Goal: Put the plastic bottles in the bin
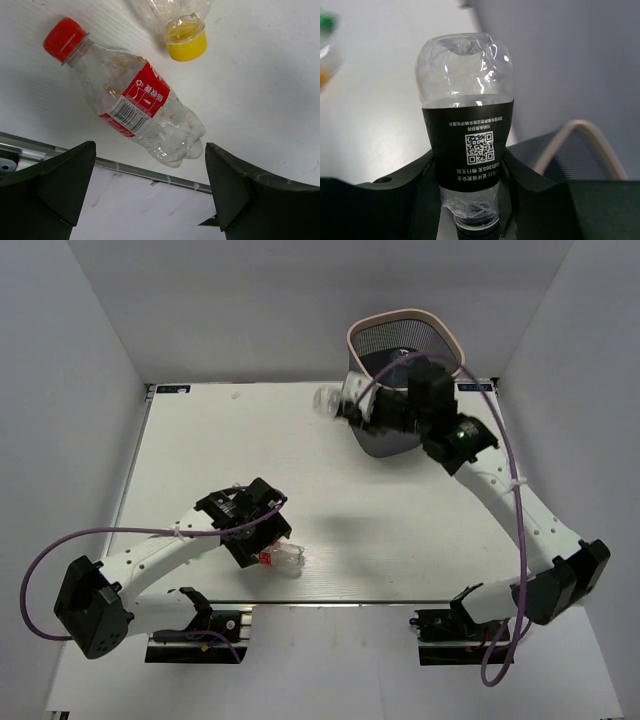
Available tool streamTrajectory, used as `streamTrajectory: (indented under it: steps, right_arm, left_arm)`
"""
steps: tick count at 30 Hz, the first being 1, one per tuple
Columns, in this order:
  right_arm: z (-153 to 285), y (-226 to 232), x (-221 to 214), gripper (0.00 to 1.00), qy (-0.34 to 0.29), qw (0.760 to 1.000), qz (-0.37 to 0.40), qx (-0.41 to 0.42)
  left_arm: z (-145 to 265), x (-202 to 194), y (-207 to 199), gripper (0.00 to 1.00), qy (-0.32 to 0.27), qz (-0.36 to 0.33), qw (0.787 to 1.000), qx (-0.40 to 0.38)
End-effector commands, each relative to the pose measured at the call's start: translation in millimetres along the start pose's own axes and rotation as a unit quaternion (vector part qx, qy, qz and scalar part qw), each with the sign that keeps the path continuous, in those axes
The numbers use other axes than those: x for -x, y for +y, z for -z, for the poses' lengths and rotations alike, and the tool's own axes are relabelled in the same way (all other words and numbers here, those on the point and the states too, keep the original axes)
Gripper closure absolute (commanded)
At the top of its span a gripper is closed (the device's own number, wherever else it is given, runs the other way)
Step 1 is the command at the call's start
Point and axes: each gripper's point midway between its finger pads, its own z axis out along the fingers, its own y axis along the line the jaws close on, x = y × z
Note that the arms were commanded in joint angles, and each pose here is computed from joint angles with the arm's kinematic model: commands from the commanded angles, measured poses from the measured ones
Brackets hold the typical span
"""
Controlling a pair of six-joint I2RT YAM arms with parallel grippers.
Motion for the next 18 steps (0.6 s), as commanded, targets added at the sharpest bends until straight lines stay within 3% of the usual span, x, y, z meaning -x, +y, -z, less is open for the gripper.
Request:
streamTrajectory:
  steps: [1,4,6,7,8,9,11,12,18]
  right_arm:
    - [9,-104,29,0.92,-0.028,0.979,-0.082,-0.183]
    - [26,-177,18,0.92,-0.010,0.952,-0.122,-0.282]
    - [1,-186,-54,0.92,0.071,0.941,-0.180,-0.278]
    - [30,-223,-35,0.92,0.052,0.932,-0.169,-0.317]
    - [28,-228,-44,0.92,0.061,0.930,-0.178,-0.317]
    - [3,-226,-83,0.72,0.093,0.929,-0.199,-0.298]
    - [10,-230,-94,0.22,0.109,0.927,-0.211,-0.291]
    - [11,-227,-112,0.10,0.125,0.924,-0.217,-0.287]
    - [25,-196,-112,0.10,0.079,0.930,-0.252,-0.254]
  left_arm:
    - [-4,6,-11,0.00,-0.017,0.058,0.998,-0.012]
    - [-5,7,-10,0.00,-0.021,0.054,0.998,-0.011]
    - [-5,7,-10,0.00,-0.021,0.049,0.999,-0.011]
    - [-7,7,-10,0.00,-0.021,0.049,0.998,-0.011]
    - [-7,7,-10,0.00,-0.021,0.049,0.998,-0.011]
    - [-9,6,-9,0.00,-0.021,0.048,0.999,-0.007]
    - [-14,4,-4,0.00,-0.020,0.047,0.999,-0.002]
    - [-16,3,-6,0.00,-0.015,0.047,0.999,-0.003]
    - [-34,-2,-5,0.00,-0.008,0.036,0.999,0.011]
